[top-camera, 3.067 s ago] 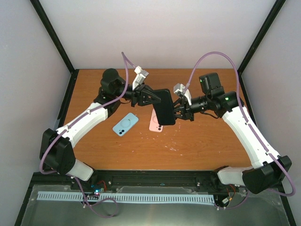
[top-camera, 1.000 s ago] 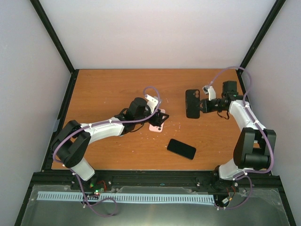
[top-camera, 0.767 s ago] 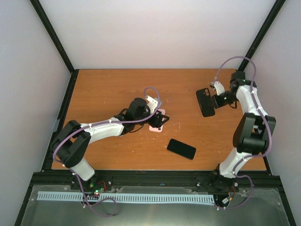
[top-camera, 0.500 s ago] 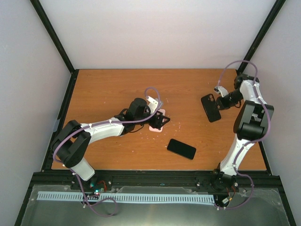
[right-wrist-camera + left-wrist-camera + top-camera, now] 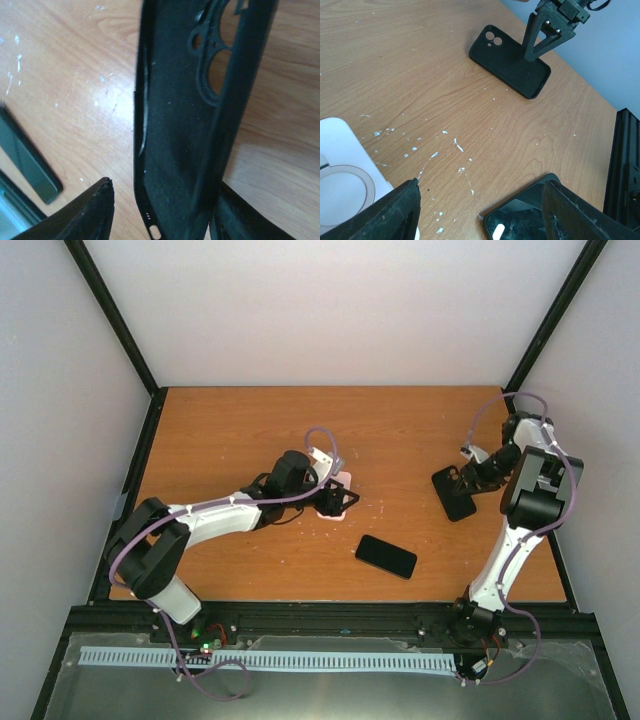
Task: Take the phone out of the phone case
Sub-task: Place the phone case at the center of the board, then move the phone to the center of the board.
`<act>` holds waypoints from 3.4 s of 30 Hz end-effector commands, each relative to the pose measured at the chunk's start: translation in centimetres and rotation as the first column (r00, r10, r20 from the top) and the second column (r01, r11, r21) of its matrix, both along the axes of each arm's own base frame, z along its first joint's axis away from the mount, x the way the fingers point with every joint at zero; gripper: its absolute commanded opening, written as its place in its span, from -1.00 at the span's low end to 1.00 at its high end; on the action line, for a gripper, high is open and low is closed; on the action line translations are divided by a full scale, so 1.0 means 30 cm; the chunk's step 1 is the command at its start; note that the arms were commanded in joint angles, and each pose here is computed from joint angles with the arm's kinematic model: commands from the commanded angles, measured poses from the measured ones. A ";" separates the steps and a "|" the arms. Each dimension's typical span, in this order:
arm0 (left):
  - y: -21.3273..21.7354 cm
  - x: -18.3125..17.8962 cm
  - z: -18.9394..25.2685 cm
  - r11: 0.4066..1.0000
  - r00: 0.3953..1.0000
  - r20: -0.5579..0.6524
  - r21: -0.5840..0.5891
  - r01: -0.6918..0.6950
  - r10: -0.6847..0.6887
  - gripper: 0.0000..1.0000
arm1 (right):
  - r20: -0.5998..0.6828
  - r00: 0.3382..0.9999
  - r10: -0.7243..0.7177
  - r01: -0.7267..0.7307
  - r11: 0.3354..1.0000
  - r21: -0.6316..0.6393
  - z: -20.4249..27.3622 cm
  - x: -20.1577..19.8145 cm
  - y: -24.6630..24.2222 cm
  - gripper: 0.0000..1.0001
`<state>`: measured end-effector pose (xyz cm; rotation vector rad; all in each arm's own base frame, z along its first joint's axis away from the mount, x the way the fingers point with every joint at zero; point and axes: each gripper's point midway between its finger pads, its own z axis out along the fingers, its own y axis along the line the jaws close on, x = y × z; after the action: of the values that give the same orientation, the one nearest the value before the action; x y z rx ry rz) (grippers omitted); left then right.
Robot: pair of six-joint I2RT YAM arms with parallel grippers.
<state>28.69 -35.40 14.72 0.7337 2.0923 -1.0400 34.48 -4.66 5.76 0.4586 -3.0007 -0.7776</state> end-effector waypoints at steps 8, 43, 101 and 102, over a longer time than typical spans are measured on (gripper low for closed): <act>0.133 0.050 0.207 0.976 0.983 0.080 0.131 -0.174 0.165 0.55 | 0.446 0.820 0.360 -0.284 0.931 -0.230 0.259 -0.121 0.269 0.71; 0.636 0.238 0.297 0.720 0.710 0.430 0.176 -0.671 0.557 0.99 | 0.288 0.563 0.775 -0.666 0.632 -0.396 -0.071 -0.493 0.840 1.00; 0.576 0.180 0.383 0.819 0.765 0.436 0.100 -0.565 0.474 0.99 | 0.065 0.978 -0.197 0.207 0.925 -0.320 -0.203 0.016 0.311 0.63; 0.578 0.180 0.381 0.817 0.764 0.436 0.102 -0.567 0.476 0.99 | 0.077 0.976 -0.203 0.217 0.926 -0.309 -0.180 0.023 0.310 0.63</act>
<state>34.02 -18.19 25.07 0.3627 1.9421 -0.3028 39.82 3.78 1.63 0.2497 -3.3411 -0.1463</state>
